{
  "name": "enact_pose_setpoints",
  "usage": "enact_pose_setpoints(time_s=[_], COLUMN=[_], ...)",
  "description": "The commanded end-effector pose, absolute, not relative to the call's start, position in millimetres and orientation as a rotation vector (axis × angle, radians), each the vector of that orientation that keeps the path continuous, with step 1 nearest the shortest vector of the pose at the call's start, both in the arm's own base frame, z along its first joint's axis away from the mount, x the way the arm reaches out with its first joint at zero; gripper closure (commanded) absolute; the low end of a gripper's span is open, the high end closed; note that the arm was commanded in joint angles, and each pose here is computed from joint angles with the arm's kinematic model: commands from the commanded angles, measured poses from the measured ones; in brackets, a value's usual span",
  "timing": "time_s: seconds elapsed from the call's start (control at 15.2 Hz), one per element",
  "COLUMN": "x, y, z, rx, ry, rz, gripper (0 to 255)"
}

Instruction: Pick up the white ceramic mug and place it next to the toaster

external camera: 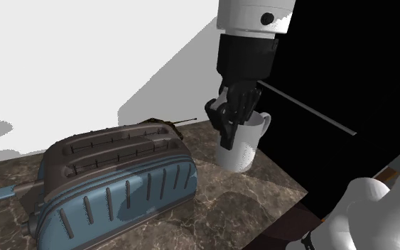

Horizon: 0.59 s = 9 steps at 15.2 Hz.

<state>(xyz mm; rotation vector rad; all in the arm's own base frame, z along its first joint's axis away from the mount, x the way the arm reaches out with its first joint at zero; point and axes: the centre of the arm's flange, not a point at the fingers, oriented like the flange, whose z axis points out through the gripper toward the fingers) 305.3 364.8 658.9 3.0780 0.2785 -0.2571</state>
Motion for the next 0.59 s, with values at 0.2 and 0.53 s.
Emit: enact_pose_setpoints(time_s=[0.2,0.53], x=[278.8,252.0], y=[426.2,486.5], z=[659.1,659.2], rx=[3.079,3.079], ry=[0.276,0.276], rz=[-0.258,-0.258], gripper=[255,255])
